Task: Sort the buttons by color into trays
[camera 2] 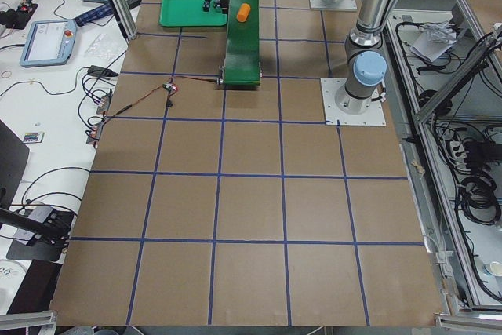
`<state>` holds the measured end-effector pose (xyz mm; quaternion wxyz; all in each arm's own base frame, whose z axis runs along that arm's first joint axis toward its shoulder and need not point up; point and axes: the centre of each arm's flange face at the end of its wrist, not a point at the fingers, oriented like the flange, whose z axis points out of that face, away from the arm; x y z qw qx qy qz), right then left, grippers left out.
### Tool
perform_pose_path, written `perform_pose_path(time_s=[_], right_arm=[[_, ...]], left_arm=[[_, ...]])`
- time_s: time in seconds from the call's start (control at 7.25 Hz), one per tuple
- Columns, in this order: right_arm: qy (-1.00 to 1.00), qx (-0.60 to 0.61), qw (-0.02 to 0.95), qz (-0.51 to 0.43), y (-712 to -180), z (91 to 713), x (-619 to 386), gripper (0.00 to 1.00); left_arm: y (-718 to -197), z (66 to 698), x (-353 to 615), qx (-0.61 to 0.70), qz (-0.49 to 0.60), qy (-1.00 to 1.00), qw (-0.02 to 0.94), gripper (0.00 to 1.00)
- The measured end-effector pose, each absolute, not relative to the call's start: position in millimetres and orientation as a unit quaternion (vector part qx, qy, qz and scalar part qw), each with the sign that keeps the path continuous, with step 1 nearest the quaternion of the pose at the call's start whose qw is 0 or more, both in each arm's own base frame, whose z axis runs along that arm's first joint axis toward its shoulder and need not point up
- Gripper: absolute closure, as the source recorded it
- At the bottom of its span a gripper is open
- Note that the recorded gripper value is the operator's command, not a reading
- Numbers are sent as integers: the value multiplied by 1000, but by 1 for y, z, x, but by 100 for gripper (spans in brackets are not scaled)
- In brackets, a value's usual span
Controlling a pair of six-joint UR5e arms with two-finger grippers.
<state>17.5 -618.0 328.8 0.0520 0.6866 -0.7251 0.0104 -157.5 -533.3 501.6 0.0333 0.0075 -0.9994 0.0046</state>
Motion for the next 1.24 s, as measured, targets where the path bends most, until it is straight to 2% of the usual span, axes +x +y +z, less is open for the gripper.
perform_pose_path(time_s=[0.14,0.28,0.41,0.83,1.24], right_arm=[[-728,683,50,15,-644,321,8,46],[-729,683,46,24,-657,319,5,6],[-729,683,38,30,-663,316,6,0],[-730,682,19,26,-661,323,7,0],[-738,674,-3,8,-615,384,15,0]], left_arm=[[-526,510,-157,5,8,-1000,30,0],[-518,515,-155,1,5,-1000,20,0],[-516,514,-152,-5,-4,-1000,5,0],[-510,520,-143,-24,-4,-999,-26,0],[-504,509,-140,-26,-13,-999,-39,0]])
